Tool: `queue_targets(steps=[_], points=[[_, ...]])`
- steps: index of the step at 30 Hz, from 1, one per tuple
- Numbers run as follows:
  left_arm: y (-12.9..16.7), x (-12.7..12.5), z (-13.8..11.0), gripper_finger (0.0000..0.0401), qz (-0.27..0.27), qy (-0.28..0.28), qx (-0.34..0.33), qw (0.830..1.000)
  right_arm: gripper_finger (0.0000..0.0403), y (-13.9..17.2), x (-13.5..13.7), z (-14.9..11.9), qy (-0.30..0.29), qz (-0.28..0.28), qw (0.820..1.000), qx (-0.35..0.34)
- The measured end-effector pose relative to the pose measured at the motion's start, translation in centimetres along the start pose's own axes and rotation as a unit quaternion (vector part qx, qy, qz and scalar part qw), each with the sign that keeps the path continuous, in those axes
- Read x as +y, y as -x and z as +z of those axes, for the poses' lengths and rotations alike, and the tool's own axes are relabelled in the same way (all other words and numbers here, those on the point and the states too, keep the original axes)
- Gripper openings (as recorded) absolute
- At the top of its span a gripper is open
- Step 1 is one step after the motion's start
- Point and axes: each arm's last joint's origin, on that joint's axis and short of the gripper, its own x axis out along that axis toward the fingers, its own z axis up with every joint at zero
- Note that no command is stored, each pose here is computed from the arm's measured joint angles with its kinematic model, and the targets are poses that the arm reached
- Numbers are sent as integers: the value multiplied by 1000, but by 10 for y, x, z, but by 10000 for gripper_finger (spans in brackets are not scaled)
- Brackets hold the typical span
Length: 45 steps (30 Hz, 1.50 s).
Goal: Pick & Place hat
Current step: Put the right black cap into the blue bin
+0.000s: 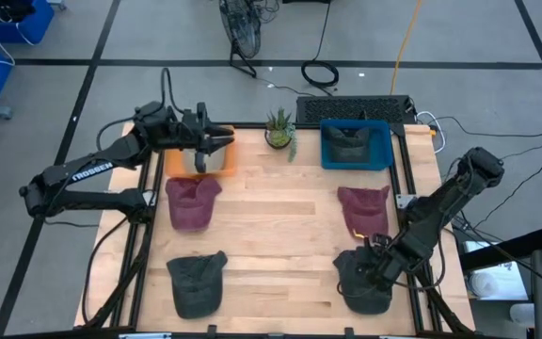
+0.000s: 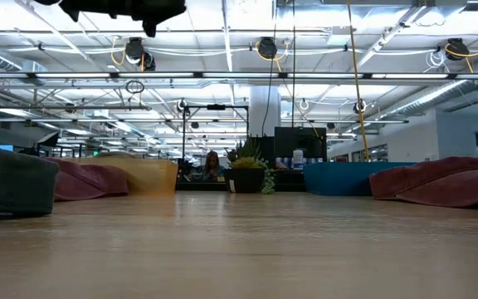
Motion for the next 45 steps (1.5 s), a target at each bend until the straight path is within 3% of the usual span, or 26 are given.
queue_targets(steps=[8, 24, 29, 36, 41, 45], points=[[-13, -2, -1, 93, 7, -3, -12, 1000, 228, -2, 8, -3, 2, 25, 1000, 2], [-31, -8, -5, 93, -19, 2, -32, 999, 204, -31, 12, -11, 60, -46, 996, 46], [-31, -8, -5, 93, -17, 1, -30, 999, 150, -29, 11, -8, 85, -44, 995, 36], [-31, -8, -6, 93, -10, 4, -26, 1000, 13, -22, 9, -5, 94, -29, 995, 27], [-31, -8, -7, 93, -10, 6, -22, 1000, 15, -7, 5, 3, 67, -1, 998, 0], [-31, -8, -7, 93, -10, 6, -22, 1000, 3, 17, 9, 12, 86, 24, 996, -26]])
